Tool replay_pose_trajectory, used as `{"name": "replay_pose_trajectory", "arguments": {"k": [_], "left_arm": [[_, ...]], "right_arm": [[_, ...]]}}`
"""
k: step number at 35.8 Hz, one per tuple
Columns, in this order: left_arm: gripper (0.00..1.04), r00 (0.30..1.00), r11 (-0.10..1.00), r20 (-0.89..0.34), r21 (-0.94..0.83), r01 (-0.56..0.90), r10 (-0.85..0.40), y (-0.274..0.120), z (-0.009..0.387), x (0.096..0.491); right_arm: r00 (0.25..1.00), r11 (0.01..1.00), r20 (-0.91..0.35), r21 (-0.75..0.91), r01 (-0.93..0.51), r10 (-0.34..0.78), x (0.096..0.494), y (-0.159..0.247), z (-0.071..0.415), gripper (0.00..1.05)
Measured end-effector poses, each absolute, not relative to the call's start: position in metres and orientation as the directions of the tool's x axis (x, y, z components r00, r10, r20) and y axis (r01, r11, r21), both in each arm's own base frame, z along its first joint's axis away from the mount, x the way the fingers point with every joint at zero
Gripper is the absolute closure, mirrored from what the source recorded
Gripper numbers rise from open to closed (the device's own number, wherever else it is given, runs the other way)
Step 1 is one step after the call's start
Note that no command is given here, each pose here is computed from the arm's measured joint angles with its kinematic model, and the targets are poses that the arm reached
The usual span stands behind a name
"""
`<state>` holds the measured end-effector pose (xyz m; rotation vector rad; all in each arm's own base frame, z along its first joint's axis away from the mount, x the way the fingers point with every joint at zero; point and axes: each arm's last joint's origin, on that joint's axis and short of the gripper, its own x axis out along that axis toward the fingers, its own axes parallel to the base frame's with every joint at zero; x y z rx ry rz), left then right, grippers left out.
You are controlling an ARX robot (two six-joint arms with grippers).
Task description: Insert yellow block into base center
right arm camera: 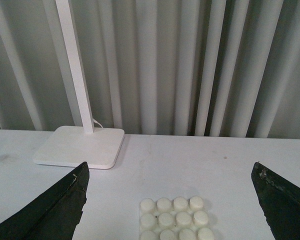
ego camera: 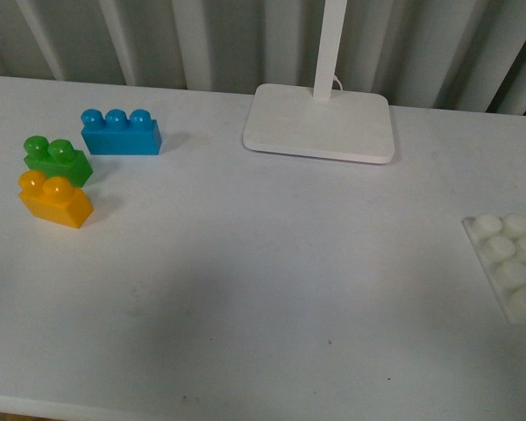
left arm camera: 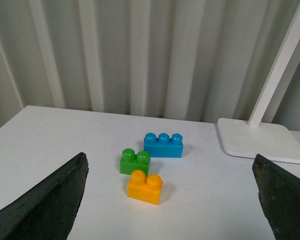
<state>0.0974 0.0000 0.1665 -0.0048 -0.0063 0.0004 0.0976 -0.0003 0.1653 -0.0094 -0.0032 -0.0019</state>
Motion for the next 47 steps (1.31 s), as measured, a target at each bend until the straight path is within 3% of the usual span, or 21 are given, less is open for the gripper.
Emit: {"name": "replay_pose_trajectory", "arguments": {"k": [25, 27, 28, 30, 38, 47], "left_arm": [[0.06, 1.000, 1.000, 0.006, -0.005, 0.000, 0.000, 0.000, 0.166, 0.097], [0.06, 1.000, 1.000, 0.006, -0.005, -0.001, 0.001, 0.000, 0.166, 0.097], [0.06, 1.000, 1.000, 0.006, -0.004, 0.000, 0.000, 0.000, 0.166, 0.097], [0.06, 1.000, 1.000, 0.006, -0.005, 0.000, 0.000, 0.000, 0.166, 0.097], [0.06, 1.000, 1.000, 0.006, -0.005, 0.000, 0.000, 0.000, 0.166, 0.097], [0.06, 1.000, 1.000, 0.006, -0.005, 0.000, 0.000, 0.000, 0.166, 0.097]], "right_arm": [[1.000, 1.000, 0.003, -0.009, 0.002, -0.002, 0.098, 0.000, 0.165, 0.09], [0.987, 0.998, -0.151, 0.014, -0.057, 0.058, 0.098, 0.001, 0.166, 0.09], [0.946, 0.996, -0.311, 0.034, -0.087, 0.094, 0.100, 0.002, 0.167, 0.09], [0.889, 0.992, -0.441, 0.057, -0.111, 0.125, 0.109, 0.000, 0.165, 0.09], [0.880, 0.999, -0.474, 0.002, 0.036, -0.031, 0.192, -0.058, 0.167, 0.09], [0.765, 0.998, -0.642, 0.068, -0.003, 0.046, 0.247, -0.074, 0.110, 0.09]]}}
